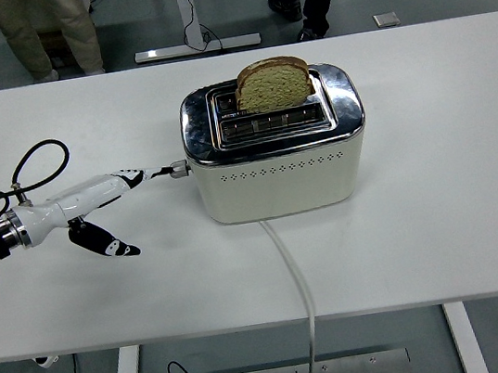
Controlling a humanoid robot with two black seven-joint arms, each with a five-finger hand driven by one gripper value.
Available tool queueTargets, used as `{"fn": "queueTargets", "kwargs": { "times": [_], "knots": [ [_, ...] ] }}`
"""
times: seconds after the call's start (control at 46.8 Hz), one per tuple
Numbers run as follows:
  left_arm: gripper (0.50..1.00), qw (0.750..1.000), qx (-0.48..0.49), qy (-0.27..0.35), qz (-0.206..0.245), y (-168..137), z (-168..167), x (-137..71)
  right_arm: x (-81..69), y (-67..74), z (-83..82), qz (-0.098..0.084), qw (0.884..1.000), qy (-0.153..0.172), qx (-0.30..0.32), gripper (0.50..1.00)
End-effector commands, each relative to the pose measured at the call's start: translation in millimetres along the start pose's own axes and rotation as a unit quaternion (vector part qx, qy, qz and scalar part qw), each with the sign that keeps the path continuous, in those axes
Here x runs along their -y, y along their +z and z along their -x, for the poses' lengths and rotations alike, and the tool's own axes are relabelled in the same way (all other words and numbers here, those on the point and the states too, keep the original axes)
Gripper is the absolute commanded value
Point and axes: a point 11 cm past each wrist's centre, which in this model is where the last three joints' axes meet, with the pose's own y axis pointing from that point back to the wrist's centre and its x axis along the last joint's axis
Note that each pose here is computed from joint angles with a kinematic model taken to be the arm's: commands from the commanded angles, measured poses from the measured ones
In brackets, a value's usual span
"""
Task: Press down toaster
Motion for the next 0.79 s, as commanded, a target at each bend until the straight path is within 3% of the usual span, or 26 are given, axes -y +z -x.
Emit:
{"fn": "queueTargets", "kwargs": {
  "times": [0.0, 0.769],
  "knots": [
    [1.0, 1.0, -0.001, -0.001, -0.003, -2, 1, 0, 0.0, -0.1, 0.3, 0.0, 1.0, -0.001, 0.0, 0.998],
    [1.0, 1.0, -0.017, -0.015, -0.013, -11, 21, 11, 0.0, -0.1, 0.3, 0.0, 1.0, -0.001, 0.0, 0.998]
  ]
}}
